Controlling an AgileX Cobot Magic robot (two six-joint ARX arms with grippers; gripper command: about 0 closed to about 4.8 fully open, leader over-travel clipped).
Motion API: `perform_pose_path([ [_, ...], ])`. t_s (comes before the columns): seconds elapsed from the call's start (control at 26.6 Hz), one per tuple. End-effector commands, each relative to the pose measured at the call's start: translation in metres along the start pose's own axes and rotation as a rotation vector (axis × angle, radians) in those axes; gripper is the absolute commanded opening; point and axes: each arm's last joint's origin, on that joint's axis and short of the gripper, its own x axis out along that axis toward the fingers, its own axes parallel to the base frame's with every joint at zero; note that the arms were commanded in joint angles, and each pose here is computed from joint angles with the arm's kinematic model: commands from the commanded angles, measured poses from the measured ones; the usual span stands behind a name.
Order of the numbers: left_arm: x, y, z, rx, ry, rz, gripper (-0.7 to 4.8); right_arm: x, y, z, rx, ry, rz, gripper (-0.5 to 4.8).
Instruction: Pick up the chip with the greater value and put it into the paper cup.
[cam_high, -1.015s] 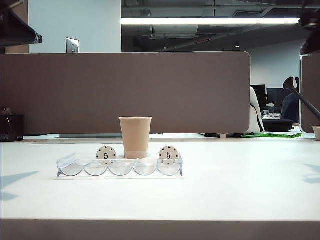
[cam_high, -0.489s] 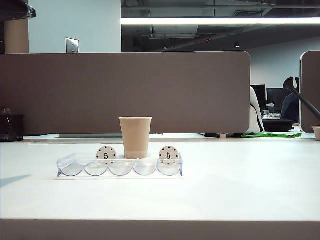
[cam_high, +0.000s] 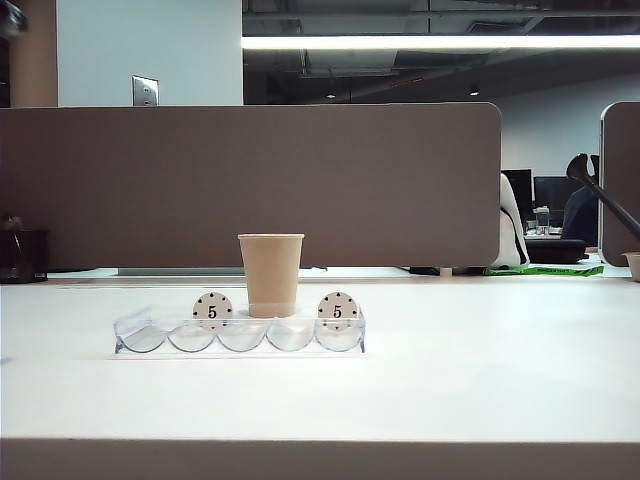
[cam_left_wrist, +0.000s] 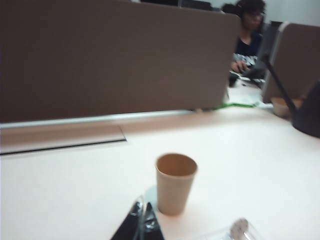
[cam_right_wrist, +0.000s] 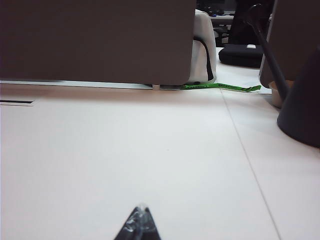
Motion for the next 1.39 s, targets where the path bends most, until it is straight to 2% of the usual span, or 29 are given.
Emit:
perform_pose_path([
  [0.04,-0.009,-0.001,0.005,0.006,-0.027,0.027,-0.06,-0.005,0.000,-0.007,0.023,-0.038,-0.010,-0.05],
  [0.26,-0.018,-0.003,0.002,-0.002,0.009,0.044,-0.06,-0.010,0.000,-0.012,0.014,-0.041,-0.025,-0.05],
  [0.41,-0.025,-0.004,0.002,-0.003,0.013,0.051,-0.06,-0.013,0.000,-0.007,0.012,-0.091,-0.026,-0.05],
  [0.49,-0.033,-0.005,0.003,0.000,-0.001,0.092,-0.06,-0.019,0.000,-0.004,0.010,-0.138,-0.027,-0.05],
  [0.75,-0.046,-0.006,0.000,-0.001,0.007,0.138,-0.06,-0.022,0.000,-0.005,0.011,-0.132,-0.047,-0.05],
  [1.09,-0.059,-0.004,-0.009,-0.004,0.064,0.305,-0.06,-0.022,-0.001,-0.005,0.010,-0.132,-0.052,-0.05],
  [1.39,-0.060,-0.004,-0.025,-0.007,0.080,0.290,-0.06,-0.022,-0.001,-0.005,0.010,-0.132,-0.040,-0.05],
])
